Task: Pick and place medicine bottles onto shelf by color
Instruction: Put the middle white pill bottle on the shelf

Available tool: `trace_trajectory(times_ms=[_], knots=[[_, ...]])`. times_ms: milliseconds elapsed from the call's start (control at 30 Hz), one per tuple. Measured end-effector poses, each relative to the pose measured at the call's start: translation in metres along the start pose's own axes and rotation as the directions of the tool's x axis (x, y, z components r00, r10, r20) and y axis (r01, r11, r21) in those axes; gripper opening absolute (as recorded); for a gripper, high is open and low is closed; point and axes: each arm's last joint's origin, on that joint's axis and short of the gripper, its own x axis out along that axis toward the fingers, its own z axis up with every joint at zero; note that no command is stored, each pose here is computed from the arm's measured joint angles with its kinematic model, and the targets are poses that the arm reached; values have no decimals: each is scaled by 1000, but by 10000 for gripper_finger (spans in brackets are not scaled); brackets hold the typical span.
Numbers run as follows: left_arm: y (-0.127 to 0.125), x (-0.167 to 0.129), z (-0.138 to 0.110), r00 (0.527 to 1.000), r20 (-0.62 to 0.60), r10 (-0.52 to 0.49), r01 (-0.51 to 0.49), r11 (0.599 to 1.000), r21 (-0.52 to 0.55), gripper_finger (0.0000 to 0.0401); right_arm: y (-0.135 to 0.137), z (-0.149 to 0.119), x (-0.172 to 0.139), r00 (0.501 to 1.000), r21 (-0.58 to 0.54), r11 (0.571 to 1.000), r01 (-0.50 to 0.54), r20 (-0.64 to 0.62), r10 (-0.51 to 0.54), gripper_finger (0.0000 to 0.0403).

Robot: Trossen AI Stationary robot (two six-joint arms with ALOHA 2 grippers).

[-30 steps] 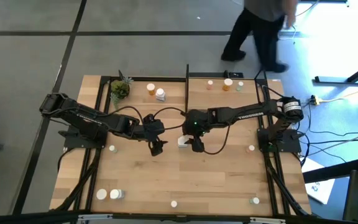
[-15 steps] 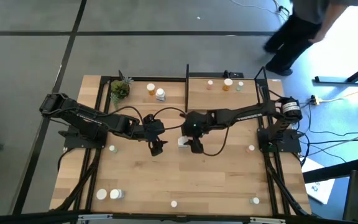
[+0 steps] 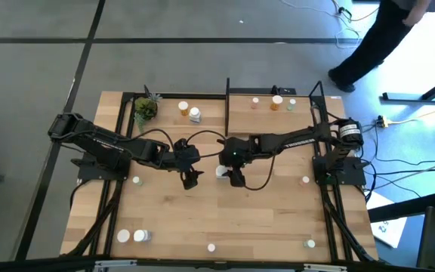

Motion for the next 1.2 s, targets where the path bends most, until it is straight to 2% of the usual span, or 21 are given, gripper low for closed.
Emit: trace_trajectory(times_ms=[233, 467, 700, 900, 1200], knots=[[0, 0, 0, 1000, 2, -1, 1, 1000, -1, 299, 3, -4, 11, 1000, 1, 1000, -7, -22, 7, 211], [0, 0, 0, 1000, 0, 0, 0, 1000, 0, 299, 2, -4, 11, 1000, 26, 1000, 5, -16, -5, 164], [0, 0, 0, 1000, 0, 0, 0, 1000, 0, 299, 2, -3, 11, 1000, 77, 997, 20, -13, -19, 178], [0, 0, 0, 1000, -1, 1, 0, 1000, 7, 299, 2, -2, 9, 1000, 76, 997, 20, -9, -20, 168], [0, 0, -1, 1000, -15, -1, 1, 1000, 12, 299, 6, 9, -20, 999, 53, 998, 28, -25, -26, 172]])
